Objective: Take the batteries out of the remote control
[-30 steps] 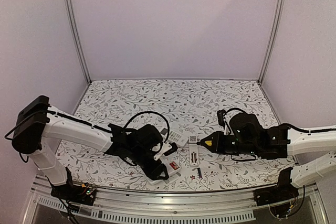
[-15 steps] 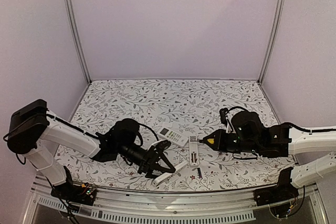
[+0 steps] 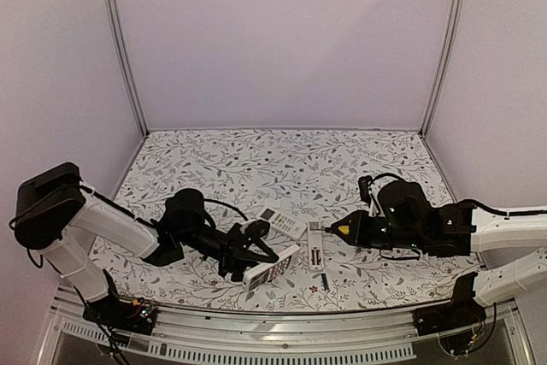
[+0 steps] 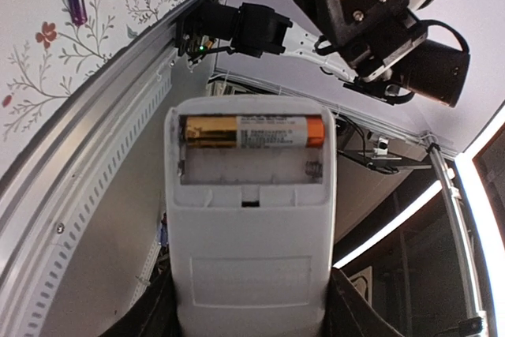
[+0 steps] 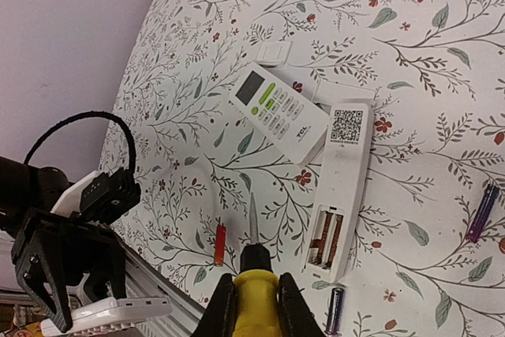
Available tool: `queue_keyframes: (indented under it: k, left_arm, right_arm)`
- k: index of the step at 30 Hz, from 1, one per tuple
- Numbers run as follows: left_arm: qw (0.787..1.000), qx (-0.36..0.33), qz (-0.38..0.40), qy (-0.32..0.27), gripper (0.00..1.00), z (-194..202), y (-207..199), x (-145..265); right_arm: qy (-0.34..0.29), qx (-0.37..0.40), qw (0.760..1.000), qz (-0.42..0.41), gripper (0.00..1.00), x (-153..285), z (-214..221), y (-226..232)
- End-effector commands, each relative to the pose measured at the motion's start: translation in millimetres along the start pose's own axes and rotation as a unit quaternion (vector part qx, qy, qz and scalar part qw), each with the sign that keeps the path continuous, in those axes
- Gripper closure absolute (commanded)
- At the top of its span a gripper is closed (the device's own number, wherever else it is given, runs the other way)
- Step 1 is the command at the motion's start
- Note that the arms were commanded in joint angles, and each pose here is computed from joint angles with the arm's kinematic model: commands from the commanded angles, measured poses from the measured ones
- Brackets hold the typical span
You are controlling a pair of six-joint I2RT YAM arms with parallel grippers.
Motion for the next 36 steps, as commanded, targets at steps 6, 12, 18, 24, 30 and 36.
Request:
queue_keyframes:
  k: [6,12,18,24,30,36]
  left_arm:
    - [0.996,-0.048,-0.068,-0.04,0.71,-17.6,-10.4,33.9]
    - [0.944,-0.187,-0.264,-0.069,0.73,-42.0,-29.5,28.2]
    - [0.787,-0.317,-0.526,-0.067,0.75,-48.7,-18.2,-3.5]
    - [0.676,-0.415,-0.608,-0.034,0.75,-37.8,-1.3,-25.2]
    - [0.611,-0.468,-0.638,0.012,0.73,-29.8,16.4,-41.4]
    - [0.585,-0.517,-0.623,0.047,0.71,-21.8,30.6,-51.4]
  right_arm:
    - [-0.012,-0.003,1.0,0.001,1.0,6.0,-3.7,-0.6]
    - [-0.011,0.001,1.0,0.0,1.0,3.9,-2.6,-1.3]
    - [0.0,0.036,0.999,-0.023,1.0,3.9,-3.5,6.2]
    - [0.018,0.081,0.995,-0.048,1.0,10.6,-0.9,12.8]
    - [0.05,0.108,0.993,-0.013,1.0,1.4,11.6,16.6]
    - [0.082,0.095,0.991,-0.036,1.0,-10.6,22.5,17.1]
Point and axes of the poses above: each gripper's point midway between its finger pads, its own x axis back along the fingers, its own y axis along the line the jaws close on, z = x × y, the point moved 10 cm from there along x, back along the fingers, and after that the axes turned 2 degrees about x, right-handed, at the moved point
